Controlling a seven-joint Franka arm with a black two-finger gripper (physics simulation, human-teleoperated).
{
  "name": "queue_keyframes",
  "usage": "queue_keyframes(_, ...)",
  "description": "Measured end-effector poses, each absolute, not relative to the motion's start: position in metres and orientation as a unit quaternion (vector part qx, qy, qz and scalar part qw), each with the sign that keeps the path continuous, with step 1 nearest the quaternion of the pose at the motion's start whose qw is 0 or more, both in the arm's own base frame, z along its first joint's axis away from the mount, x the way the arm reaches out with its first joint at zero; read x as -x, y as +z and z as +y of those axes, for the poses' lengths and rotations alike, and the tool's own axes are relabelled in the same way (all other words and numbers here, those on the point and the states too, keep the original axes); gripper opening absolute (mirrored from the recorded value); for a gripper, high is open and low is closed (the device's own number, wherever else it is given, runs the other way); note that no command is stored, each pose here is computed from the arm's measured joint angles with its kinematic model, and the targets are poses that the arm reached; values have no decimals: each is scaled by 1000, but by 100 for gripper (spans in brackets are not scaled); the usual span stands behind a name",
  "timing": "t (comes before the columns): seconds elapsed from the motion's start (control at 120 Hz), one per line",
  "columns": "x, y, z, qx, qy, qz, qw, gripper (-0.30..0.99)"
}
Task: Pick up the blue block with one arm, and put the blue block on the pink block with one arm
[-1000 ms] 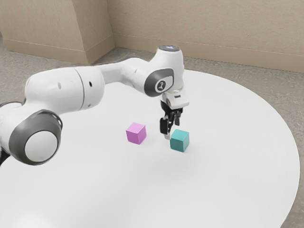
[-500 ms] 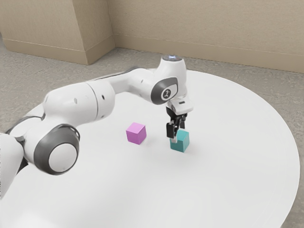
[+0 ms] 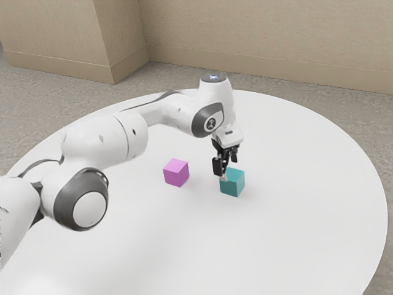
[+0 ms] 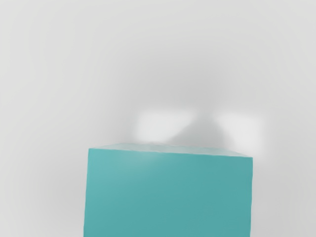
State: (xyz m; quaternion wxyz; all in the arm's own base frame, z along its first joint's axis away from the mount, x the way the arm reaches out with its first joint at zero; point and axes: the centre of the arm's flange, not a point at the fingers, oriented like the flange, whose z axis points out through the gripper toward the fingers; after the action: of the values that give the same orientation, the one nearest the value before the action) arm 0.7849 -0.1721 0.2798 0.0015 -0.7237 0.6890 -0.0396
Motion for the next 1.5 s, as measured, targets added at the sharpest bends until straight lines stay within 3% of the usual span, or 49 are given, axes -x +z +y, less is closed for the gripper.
queue_keyframes(0.317,-781,235,-175,719,-33,694,-28,68)
queue_keyframes(0.475,-781,235,-175,718,-39,694,-36,47)
queue_keyframes(0.633,-772,293,-176,712,-47,700,-29,38)
queue_keyframes(0.85,-731,371,-153,710,-54,700,-57,36)
queue_keyframes(1.083,-705,383,-79,716,-44,692,-85,36)
queue_keyframes(1.342,-711,352,-21,708,7,705,-43,36)
queue_keyframes(1.5,-733,350,0,708,-5,706,-22,36)
